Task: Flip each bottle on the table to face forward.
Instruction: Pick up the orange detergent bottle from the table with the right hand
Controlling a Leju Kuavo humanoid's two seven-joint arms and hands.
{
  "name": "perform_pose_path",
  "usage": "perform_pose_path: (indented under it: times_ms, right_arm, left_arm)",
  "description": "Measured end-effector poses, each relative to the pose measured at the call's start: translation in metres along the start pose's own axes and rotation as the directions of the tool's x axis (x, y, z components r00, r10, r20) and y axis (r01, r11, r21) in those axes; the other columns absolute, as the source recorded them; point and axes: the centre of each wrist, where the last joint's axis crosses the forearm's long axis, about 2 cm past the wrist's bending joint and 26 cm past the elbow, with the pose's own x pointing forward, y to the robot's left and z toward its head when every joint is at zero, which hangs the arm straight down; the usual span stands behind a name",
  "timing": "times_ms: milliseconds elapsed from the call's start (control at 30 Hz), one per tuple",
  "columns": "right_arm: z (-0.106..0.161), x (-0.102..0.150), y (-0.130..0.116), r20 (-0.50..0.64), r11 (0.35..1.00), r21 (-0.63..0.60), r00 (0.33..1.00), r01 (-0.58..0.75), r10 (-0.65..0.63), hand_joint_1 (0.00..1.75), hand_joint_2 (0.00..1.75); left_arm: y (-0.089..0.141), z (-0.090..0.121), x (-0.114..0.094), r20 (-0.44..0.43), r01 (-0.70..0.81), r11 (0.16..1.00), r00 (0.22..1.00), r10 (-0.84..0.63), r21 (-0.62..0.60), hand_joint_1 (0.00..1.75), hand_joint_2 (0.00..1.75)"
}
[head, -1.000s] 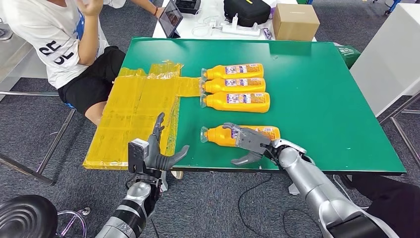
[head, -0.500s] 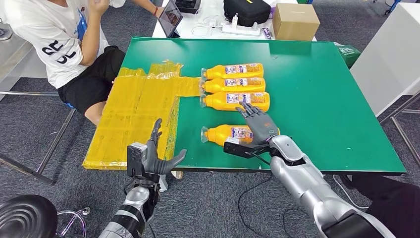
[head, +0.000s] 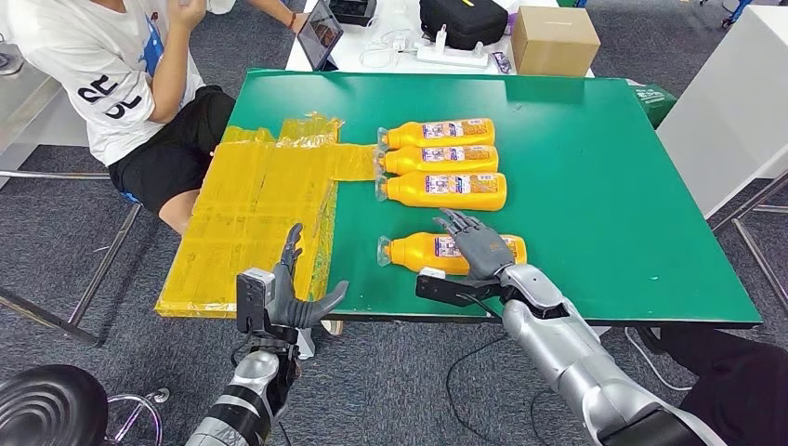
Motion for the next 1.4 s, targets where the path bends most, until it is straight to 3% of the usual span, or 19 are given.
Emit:
perform_pose_path:
  times_ms: [800,1267,1400]
  right_arm:
    - [0.012,-0.026,-0.002,-0.16,1.0,0.008,0.987,-0.012,0.013,0.0,1.75]
    - [0.011,-0.05,-0.013,-0.321,0.983,0.163,0.946,0.087,-0.03,0.0,1.75]
    - [0.01,-0.054,-0.015,-0.351,0.972,0.197,0.935,0.132,-0.056,0.1,1.75]
  left_arm:
    - [0.003,0.003,-0.002,-0.008,0.0,1.0,1.0,0.0,0.011,0.0,1.75]
    - [0.003,0.004,-0.003,-0.014,-0.002,1.0,1.0,0.002,0.005,0.0,1.75]
    - [0.004,0.004,-0.003,-0.018,-0.004,1.0,1.0,0.004,0.006,0.0,1.75]
